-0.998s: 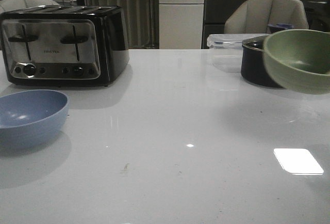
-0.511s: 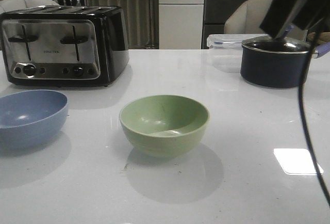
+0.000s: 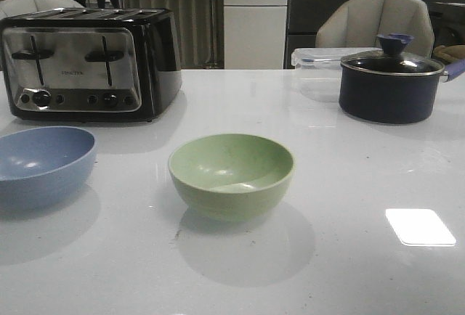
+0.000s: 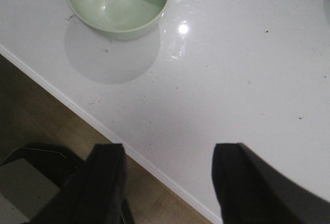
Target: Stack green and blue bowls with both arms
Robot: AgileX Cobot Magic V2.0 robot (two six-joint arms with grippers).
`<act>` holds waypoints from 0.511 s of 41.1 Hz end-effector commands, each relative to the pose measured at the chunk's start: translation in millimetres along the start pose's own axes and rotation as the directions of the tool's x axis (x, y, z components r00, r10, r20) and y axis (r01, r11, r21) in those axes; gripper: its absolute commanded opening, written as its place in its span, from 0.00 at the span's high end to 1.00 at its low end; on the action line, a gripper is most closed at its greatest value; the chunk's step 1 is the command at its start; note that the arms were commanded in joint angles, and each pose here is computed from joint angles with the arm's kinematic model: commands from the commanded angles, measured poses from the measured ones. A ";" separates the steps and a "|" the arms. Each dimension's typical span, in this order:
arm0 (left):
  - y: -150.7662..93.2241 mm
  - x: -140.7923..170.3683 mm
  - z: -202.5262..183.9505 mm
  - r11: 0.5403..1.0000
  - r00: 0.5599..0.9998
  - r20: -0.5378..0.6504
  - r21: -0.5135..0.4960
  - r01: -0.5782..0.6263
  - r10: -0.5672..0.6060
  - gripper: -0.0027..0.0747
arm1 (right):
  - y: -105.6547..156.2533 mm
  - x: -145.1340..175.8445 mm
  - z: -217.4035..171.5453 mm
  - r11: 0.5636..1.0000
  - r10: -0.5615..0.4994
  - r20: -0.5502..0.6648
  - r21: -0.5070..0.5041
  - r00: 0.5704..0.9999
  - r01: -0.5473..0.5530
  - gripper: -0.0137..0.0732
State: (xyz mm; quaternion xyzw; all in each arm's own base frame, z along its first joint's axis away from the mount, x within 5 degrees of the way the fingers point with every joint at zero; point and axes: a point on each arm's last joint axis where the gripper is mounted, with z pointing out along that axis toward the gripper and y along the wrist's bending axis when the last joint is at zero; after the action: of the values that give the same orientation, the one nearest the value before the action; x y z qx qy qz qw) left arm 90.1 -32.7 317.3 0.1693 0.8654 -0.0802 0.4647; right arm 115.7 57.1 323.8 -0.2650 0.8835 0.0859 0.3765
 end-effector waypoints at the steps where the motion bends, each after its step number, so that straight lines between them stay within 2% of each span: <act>1: 0.7 -16.5 -2.3 1.000 0.996 0.090 -0.005 0.003 -0.003 0.20 | 0.7 -3.6 -14.9 1.000 -0.003 0.129 0.020 0.992 0.000 0.28; 10: 13.2 -28.4 21.1 0.993 0.996 -0.072 -0.111 0.038 -0.046 0.29 | 1.9 -2.7 -21.3 1.000 0.000 0.164 0.018 0.986 -0.003 0.28; 21: 27.7 -51.3 79.5 0.979 0.958 -0.248 -0.178 0.098 -0.142 0.31 | 1.9 -2.6 -21.3 1.000 0.000 0.162 0.018 0.987 -0.003 0.28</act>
State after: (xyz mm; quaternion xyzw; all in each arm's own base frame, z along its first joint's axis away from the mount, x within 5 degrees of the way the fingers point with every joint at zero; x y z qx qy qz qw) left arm 164.8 -39.1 307.8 0.1051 0.9361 -0.0136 0.3353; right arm 100.3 50.7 326.7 -0.2621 0.8708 0.0901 0.4061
